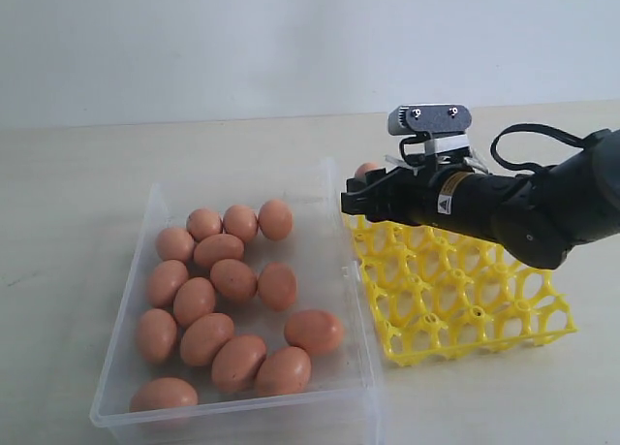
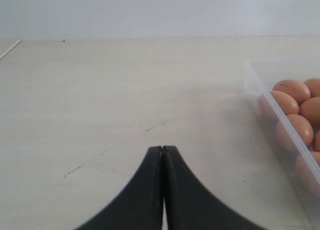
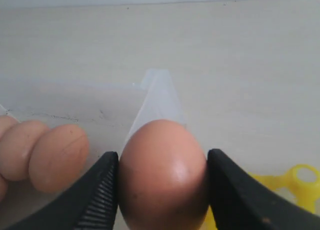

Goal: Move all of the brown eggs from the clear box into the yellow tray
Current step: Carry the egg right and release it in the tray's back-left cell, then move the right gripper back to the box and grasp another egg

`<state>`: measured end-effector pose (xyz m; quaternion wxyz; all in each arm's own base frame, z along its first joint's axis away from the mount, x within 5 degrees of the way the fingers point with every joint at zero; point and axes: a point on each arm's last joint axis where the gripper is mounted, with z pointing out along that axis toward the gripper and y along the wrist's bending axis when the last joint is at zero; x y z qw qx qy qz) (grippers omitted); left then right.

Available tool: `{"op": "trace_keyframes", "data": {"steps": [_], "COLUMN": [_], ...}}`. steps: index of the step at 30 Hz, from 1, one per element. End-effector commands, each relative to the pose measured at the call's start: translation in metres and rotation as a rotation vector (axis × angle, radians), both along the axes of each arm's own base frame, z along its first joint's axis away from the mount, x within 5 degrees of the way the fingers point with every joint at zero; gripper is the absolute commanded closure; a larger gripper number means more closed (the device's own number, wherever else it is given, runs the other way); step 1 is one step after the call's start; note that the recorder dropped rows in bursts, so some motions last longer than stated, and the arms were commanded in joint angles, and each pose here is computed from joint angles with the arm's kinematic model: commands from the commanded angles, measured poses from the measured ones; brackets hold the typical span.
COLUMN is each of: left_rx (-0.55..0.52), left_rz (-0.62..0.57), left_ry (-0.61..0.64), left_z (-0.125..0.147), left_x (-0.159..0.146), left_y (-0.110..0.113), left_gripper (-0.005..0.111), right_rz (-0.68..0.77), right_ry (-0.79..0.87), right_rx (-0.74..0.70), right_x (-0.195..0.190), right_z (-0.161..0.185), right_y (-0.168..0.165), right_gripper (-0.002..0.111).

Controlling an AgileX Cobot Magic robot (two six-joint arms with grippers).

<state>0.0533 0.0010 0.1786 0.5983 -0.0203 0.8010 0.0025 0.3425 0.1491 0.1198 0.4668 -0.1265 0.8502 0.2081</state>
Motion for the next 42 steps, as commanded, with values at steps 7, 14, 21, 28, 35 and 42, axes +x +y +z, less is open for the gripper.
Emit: {"op": "trace_keyframes", "data": {"steps": [7,14,21,28,35,42], "left_rx": [-0.003,-0.003,-0.003,-0.003,-0.003,-0.003], "left_rz": [-0.008,-0.008,-0.008,-0.008,-0.008,-0.008], "left_ry": [-0.022,-0.022,-0.022,-0.022,-0.022,-0.022], "left_z": [0.003,0.003,0.003,0.003,0.003,0.003], "left_x": [0.0,0.0,0.0,0.0,0.0,0.0], "left_y": [-0.001,-0.001,-0.001,-0.001,-0.001,-0.001], "left_gripper": [0.107,0.107,0.107,0.107,0.107,0.107], "right_rz": [0.027,-0.005,0.002,0.227,0.509,0.293], "right_ry": [0.019,0.066,-0.069,0.068,0.391,0.723], "right_rx": [-0.025,-0.153,-0.239,-0.303,-0.303,-0.417], "right_x": [0.001,-0.006,-0.021,-0.037,-0.028,-0.008], "right_z": [-0.011,0.021,0.128,0.166,0.125,0.066], "right_y": [0.0,-0.01,0.0,0.073,0.133,0.138], "right_gripper": [0.047,0.074,0.108,0.108,0.102,0.064]}}
